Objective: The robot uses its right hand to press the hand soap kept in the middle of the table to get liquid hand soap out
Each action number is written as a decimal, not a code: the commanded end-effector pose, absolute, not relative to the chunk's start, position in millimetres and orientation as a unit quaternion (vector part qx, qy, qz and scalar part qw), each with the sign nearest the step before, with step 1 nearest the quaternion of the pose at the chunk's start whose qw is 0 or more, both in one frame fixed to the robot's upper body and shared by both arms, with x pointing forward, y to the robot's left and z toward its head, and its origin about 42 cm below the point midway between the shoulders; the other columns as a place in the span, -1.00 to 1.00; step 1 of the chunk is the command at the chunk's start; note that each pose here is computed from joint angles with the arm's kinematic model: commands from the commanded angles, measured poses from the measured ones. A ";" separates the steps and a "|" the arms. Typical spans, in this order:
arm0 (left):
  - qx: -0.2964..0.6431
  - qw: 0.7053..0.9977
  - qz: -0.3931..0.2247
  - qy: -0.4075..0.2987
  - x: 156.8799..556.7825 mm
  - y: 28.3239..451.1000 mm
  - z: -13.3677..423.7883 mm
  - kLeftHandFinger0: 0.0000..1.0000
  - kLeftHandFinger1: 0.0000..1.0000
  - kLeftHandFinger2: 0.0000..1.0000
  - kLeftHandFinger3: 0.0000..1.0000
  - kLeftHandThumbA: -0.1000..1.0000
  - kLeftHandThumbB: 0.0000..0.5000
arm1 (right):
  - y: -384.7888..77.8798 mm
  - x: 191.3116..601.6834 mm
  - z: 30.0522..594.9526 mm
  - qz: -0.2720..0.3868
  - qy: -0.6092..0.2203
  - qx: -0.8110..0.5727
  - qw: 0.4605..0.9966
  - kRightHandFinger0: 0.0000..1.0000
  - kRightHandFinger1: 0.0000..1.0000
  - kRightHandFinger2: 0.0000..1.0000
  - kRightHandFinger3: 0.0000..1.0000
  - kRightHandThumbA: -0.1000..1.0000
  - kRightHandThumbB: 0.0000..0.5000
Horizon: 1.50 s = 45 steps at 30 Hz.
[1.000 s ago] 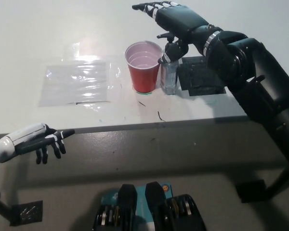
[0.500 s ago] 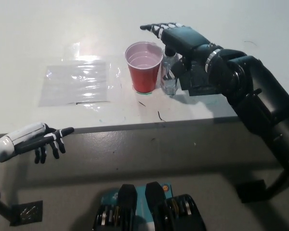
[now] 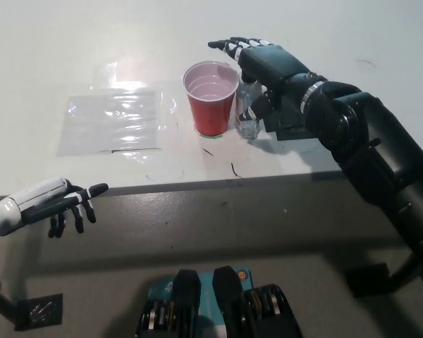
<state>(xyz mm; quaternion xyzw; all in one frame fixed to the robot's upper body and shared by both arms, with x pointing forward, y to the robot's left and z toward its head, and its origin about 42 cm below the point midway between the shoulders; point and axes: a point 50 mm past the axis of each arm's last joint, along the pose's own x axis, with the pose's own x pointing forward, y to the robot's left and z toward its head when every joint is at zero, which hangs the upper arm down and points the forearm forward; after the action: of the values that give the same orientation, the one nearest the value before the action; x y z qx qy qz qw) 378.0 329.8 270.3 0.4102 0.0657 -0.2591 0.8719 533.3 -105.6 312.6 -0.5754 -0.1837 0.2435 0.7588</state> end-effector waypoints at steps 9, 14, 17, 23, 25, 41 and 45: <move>0.437 0.864 -0.247 0.032 383.9 334.4 302.3 -0.46 -0.55 -0.26 0.28 0.93 0.12 | -109.7 538.1 295.0 0.250 -0.175 -0.609 0.732 1.00 1.00 1.00 1.00 1.00 1.00; 0.446 0.859 -0.248 0.030 387.2 334.9 309.1 -0.52 -0.58 -0.28 0.32 0.99 0.23 | -108.2 533.6 282.3 0.259 -0.156 -0.623 0.721 1.00 1.00 1.00 1.00 1.00 0.85; 0.441 0.862 -0.247 0.029 387.5 335.1 309.4 -0.55 -0.60 -0.30 0.27 0.95 0.20 | -107.1 531.5 272.4 0.266 -0.142 -0.628 0.718 1.00 1.00 1.00 1.00 1.00 0.92; 0.446 0.860 -0.249 0.016 390.4 336.9 311.0 -0.58 -0.62 -0.33 0.20 0.97 0.24 | -108.6 528.0 243.7 0.287 -0.110 -0.627 0.716 1.00 1.00 1.00 1.00 1.00 1.00; 0.444 0.861 -0.248 0.015 391.3 336.3 313.3 -0.59 -0.63 -0.33 0.19 0.97 0.25 | -108.8 528.4 242.4 0.292 -0.106 -0.630 0.712 1.00 1.00 1.00 1.00 1.00 1.00; 0.457 0.857 -0.239 0.007 395.5 336.7 327.3 -0.53 -0.59 -0.30 0.20 0.95 0.19 | -116.2 528.7 231.0 0.289 -0.087 -0.642 0.705 1.00 1.00 1.00 1.00 1.00 1.00; 0.452 0.858 -0.242 -0.002 396.5 336.0 329.7 -0.55 -0.61 -0.31 0.16 0.94 0.25 | -115.5 526.6 227.0 0.289 -0.089 -0.641 0.706 1.00 1.00 1.00 1.00 1.00 1.00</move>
<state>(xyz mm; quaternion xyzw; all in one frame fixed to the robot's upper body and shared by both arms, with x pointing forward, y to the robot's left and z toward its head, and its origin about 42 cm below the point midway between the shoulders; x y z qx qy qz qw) 393.1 326.9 299.4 0.4253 0.0345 -0.2584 0.8667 535.8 -100.3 286.0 -0.6191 -0.1808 0.2391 0.7259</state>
